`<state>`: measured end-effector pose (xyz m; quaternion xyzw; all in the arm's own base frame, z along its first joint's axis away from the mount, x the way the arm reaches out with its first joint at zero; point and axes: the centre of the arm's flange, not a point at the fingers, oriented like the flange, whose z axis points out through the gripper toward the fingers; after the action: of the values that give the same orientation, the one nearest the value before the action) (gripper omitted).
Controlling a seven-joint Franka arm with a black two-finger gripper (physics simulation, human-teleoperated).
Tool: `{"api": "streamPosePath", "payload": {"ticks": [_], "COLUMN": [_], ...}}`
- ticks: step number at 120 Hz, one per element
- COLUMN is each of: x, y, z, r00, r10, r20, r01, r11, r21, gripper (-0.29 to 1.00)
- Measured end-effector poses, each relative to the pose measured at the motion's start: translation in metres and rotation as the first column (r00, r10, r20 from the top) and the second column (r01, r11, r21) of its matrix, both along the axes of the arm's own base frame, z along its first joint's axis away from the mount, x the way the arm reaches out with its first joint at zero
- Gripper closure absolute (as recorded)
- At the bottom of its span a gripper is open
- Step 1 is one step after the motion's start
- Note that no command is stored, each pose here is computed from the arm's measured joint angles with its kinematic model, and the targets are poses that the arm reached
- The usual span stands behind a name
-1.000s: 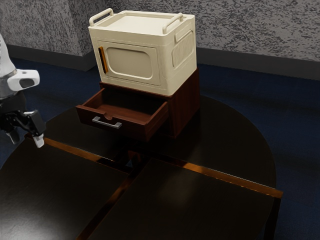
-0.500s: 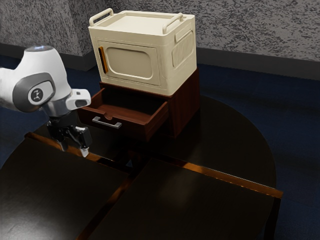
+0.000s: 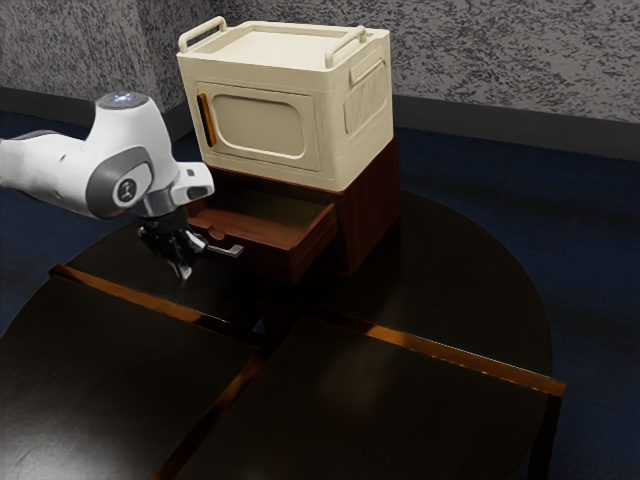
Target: Push the drawer handle with one arm to close the drawer
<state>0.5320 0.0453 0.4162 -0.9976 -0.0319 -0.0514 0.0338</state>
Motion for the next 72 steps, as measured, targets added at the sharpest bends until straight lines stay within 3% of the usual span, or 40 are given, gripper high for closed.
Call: {"api": "streamPosePath", "payload": {"ticks": [72], "x": [0.047], "y": [0.011], "z": [-0.017], "r00": [1.000], "r10": [-0.010], "r20": [0.023], "r01": [0.009], "r11": [0.999], "r21": [0.032], "gripper": [0.78]}}
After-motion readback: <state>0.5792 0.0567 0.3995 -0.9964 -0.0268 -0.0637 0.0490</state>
